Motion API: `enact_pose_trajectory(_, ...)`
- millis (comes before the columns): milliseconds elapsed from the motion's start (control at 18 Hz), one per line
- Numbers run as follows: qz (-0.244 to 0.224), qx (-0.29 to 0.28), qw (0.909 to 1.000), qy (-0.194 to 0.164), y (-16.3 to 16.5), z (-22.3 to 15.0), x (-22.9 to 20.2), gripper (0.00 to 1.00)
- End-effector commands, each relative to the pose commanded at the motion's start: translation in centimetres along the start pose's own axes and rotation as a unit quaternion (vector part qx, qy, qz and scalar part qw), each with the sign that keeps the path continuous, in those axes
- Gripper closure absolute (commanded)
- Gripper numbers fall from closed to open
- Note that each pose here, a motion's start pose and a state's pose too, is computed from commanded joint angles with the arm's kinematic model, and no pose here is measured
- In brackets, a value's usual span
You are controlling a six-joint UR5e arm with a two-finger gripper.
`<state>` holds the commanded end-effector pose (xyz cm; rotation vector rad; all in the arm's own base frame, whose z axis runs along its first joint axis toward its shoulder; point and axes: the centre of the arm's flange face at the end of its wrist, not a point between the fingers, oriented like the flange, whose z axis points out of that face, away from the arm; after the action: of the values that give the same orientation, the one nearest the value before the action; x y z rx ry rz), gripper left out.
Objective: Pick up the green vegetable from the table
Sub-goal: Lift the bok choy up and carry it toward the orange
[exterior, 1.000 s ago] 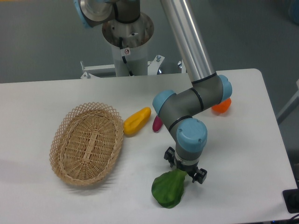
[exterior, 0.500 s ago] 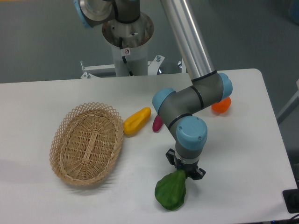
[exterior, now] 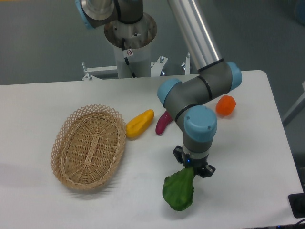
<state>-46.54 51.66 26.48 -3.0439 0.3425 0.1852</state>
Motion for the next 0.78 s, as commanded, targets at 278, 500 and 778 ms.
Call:
enact_pose_trajectory(278, -0.025, -0.003, 0.9996, -0.011, 3.2, -3.6, -1.7, 0.88)
enact_pose_trajectory(500, -0.048, -0.011, 0.9988, 0.003, 5.9, -5.9, -3.4, 0.88)
enact_pose_trajectory(778, -0.020, -0.019, 0.9996, 0.012, 8.0, -7.7, -5.5, 0.88)
